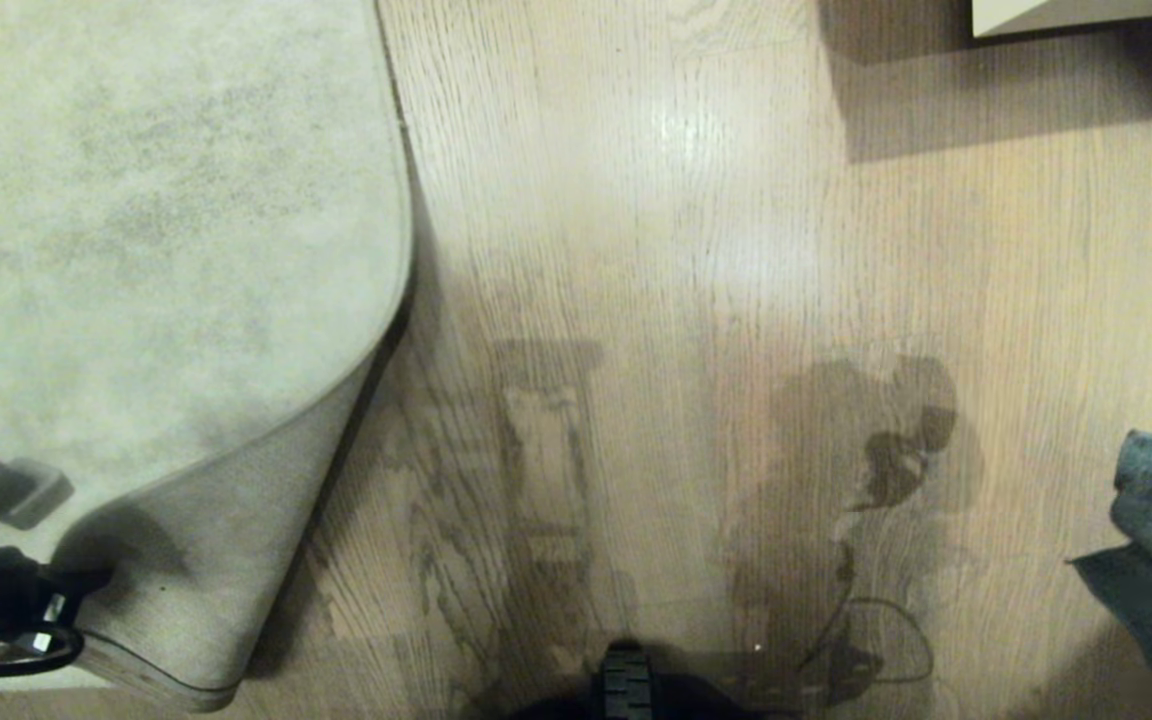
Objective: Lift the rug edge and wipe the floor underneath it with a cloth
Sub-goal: Lay down the carpet
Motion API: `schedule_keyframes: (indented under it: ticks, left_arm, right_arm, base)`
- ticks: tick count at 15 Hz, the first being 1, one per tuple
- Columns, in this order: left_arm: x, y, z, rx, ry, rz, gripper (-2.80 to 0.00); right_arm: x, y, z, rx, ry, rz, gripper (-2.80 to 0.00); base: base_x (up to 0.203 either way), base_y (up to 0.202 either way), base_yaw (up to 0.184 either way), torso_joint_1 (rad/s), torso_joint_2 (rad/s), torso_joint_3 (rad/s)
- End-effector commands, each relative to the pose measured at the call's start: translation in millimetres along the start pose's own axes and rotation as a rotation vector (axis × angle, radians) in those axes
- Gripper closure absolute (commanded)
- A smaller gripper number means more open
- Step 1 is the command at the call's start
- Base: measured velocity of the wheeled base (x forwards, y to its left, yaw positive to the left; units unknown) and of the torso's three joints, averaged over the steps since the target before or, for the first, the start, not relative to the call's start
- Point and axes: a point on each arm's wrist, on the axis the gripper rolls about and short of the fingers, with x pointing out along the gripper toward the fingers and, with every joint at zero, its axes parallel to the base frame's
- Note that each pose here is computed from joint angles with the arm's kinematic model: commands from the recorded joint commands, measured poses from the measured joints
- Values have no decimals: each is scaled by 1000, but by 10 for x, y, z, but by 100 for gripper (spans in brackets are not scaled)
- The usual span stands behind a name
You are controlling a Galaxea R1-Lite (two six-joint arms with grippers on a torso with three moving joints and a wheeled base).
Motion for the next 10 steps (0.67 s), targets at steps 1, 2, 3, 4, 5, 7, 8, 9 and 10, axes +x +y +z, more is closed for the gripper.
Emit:
schedule_keyframes:
  ticks: [1,2,3,4,5,7,8,9,10]
  left_arm:
    - [20,-7,8,6,-2,-8,0]
    - [29,-19,13,10,-1,-14,0]
    - [32,-25,17,11,-2,-16,0]
    - [31,-22,20,12,-3,-15,0]
    - [28,-22,22,13,-4,-14,0]
    - [22,-22,26,14,-6,-12,0]
    - [22,-29,18,12,-4,-15,0]
    - [22,-37,10,11,-1,-17,0]
    - [27,-45,3,10,2,-21,0]
  right_arm:
    - [-64,33,-183,43,122,98,0]
    - [-78,49,-258,67,196,135,0]
    - [-91,63,-311,94,251,175,0]
    - [-93,65,-319,102,261,180,0]
    - [-93,65,-319,101,261,179,0]
    - [-93,65,-319,103,261,178,0]
    - [-93,65,-319,103,261,180,0]
    - [-94,65,-319,103,260,179,0]
    - [-93,65,-319,103,261,178,0]
  base:
    - [0,0,0,0,0,0]
    - [0,0,0,0,0,0]
    - [0,0,0,0,0,0]
    - [0,0,0,0,0,0]
    - [0,0,0,0,0,0]
    - [0,0,0,0,0,0]
    - [0,0,0,0,0,0]
    - [0,0,0,0,0,0]
    - [0,0,0,0,0,0]
